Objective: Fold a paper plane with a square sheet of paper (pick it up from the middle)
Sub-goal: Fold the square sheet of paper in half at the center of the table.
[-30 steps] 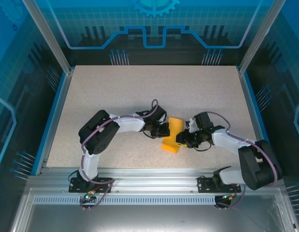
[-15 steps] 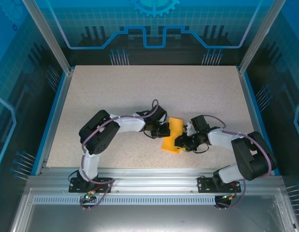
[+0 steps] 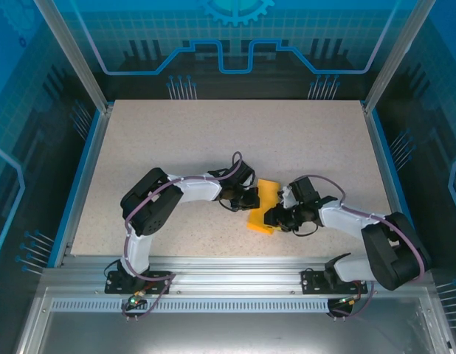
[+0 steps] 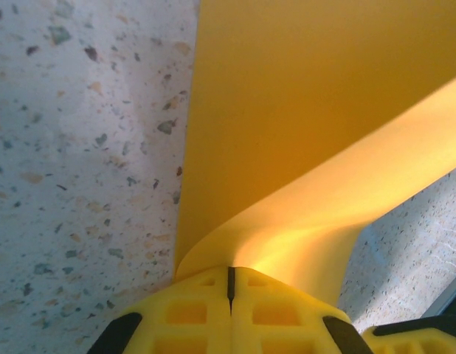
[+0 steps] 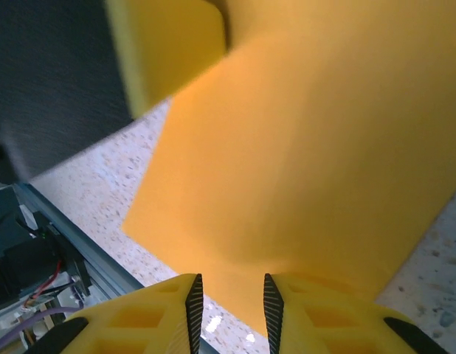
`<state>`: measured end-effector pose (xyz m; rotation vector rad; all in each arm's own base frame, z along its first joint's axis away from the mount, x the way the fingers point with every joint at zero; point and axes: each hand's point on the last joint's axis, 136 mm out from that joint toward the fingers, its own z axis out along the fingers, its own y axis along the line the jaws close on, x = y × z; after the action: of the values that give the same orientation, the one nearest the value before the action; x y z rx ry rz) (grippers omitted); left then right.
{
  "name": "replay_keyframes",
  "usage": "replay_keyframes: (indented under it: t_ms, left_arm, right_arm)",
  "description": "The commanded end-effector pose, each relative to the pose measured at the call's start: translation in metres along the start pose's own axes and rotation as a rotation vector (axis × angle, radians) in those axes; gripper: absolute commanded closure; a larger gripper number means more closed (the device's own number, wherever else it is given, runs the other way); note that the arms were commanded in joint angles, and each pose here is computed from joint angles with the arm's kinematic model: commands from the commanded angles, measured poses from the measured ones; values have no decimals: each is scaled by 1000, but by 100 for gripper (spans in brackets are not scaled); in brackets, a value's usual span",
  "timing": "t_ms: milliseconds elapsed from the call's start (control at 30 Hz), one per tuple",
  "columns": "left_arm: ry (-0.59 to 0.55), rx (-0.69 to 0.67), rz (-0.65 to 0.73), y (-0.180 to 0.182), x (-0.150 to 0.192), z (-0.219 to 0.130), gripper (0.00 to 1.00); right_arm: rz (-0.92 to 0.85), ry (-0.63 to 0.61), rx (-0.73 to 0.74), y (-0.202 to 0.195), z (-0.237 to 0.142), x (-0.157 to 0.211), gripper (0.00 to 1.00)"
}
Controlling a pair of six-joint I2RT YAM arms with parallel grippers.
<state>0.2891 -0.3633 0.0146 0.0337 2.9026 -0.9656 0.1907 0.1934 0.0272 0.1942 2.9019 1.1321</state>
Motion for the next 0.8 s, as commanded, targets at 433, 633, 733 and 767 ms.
replay_keyframes:
  t_ms: [433,633,733,767]
  left_arm:
    - [92,-103,-10,29,25,17,100]
    - [95,-103,-9,28,25,17,100]
    - [97,-106,-9,29,26,17,100]
    - [96,-105,-9,29,25,17,100]
  right_arm:
    - [17,21,16,-6,-3,17,69]
    - [55,49,35,-24,9,25,70]
    - [71,63,50,-31,13,29,70]
    - [70,65,57,-32,13,29,71]
